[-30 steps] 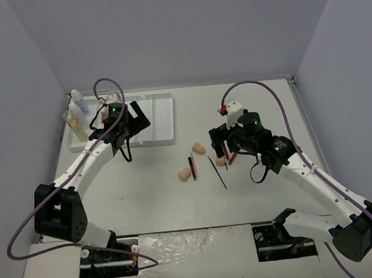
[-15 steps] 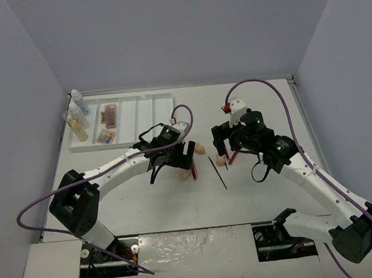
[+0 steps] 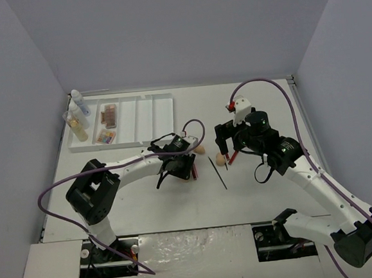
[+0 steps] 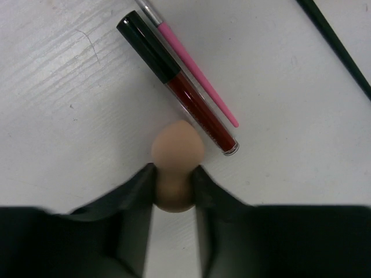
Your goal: Organize the makeup
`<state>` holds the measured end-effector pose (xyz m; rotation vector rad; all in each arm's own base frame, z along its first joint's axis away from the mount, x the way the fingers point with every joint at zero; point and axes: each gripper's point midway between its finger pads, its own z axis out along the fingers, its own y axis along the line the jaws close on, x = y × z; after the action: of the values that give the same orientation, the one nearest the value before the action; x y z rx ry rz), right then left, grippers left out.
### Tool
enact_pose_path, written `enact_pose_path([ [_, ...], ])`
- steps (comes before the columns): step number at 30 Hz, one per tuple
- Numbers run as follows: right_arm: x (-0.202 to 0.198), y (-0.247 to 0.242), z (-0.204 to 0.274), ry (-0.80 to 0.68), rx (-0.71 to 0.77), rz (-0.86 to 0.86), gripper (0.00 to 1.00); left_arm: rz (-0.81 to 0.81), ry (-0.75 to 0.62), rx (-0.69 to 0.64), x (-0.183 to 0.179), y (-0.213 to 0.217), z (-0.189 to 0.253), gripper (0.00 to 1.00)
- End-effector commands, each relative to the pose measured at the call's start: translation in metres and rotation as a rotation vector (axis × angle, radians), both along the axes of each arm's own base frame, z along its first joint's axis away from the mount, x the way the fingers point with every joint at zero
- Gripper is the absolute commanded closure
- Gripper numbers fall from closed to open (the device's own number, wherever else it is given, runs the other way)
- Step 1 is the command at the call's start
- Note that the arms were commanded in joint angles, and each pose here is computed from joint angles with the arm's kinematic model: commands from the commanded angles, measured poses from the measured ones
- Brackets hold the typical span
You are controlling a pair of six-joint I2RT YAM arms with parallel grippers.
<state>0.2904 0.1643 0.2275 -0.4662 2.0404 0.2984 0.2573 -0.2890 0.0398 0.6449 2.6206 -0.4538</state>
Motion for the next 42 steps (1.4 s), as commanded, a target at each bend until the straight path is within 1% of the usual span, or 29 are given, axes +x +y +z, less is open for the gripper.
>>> enact_pose_path([
  [1, 0.014, 0.0, 0.016, -0.059, 0.016, -0.024, 0.0, 0.003, -0.064, -0.037, 0.006, -0.002, 0.024, 0.84],
  [4, 0.016, 0.0, 0.016, -0.059, 0.01, -0.025, 0.0, 0.014, -0.104, -0.041, 0.011, 0.002, 0.041, 1.0],
  [9, 0.02, 0.0, 0.018, -0.058, 0.01, -0.029, 0.0, 0.09, -0.181, -0.056, 0.037, 0.022, 0.078, 1.0],
  [12, 0.02, 0.0, 0.019, -0.058, 0.018, -0.035, 0.0, 0.217, -0.265, -0.079, 0.074, 0.059, 0.112, 1.0],
  [14, 0.019, 0.001, 0.019, -0.056, 0.024, -0.032, 0.0, 0.288, -0.337, -0.057, 0.1, 0.09, 0.13, 1.0],
  [16, 0.019, 0.003, 0.018, -0.051, 0.03, -0.027, 0.0, 0.377, -0.378, -0.025, 0.131, 0.131, 0.14, 1.0],
  [18, 0.018, 0.004, 0.017, -0.047, 0.031, -0.024, 0.0, 0.432, -0.397, -0.027, 0.159, 0.152, 0.145, 1.0],
  [20, 0.018, 0.003, 0.015, -0.042, 0.033, -0.025, 0.0, 0.497, -0.425, -0.038, 0.189, 0.182, 0.149, 1.0],
  [21, 0.018, 0.003, 0.015, -0.04, 0.036, -0.027, 0.0, 0.496, -0.439, -0.051, 0.199, 0.181, 0.149, 1.0],
  [22, 0.016, 0.004, 0.016, -0.04, 0.043, -0.026, 0.0, 0.514, -0.469, -0.059, 0.219, 0.191, 0.151, 1.0],
  [24, 0.015, 0.005, 0.016, -0.037, 0.049, -0.02, 0.0, 0.54, -0.495, -0.067, 0.242, 0.206, 0.15, 1.0],
  [25, 0.014, 0.005, 0.014, -0.033, 0.05, -0.018, 0.0, 0.554, -0.471, -0.067, 0.258, 0.212, 0.134, 1.0],
  [27, 0.012, 0.005, 0.01, -0.024, 0.052, -0.017, 0.0, 0.58, -0.467, -0.075, 0.284, 0.223, 0.123, 1.0],
  [30, 0.008, 0.007, 0.007, -0.012, 0.063, -0.006, 0.0, 0.608, -0.502, -0.074, 0.314, 0.233, 0.122, 1.0],
  [31, 0.007, 0.007, 0.006, -0.01, 0.066, -0.005, 0.0, 0.608, -0.541, -0.078, 0.325, 0.235, 0.132, 1.0],
  [32, 0.006, 0.007, 0.004, -0.004, 0.067, -0.004, 0.0, 0.612, -0.55, -0.076, 0.333, 0.236, 0.128, 1.0],
  [34, 0.006, 0.007, 0.0, 0.009, 0.067, -0.003, 0.0, 0.618, -0.558, -0.08, 0.346, 0.237, 0.122, 0.99],
  [36, 0.005, 0.009, -0.002, 0.017, 0.067, 0.003, 0.0, 0.64, -0.56, -0.091, 0.358, 0.242, 0.117, 0.95],
  [42, 0.007, 0.01, -0.008, 0.033, 0.059, 0.005, 0.0, 0.645, -0.54, -0.11, 0.374, 0.243, 0.101, 0.77],
])
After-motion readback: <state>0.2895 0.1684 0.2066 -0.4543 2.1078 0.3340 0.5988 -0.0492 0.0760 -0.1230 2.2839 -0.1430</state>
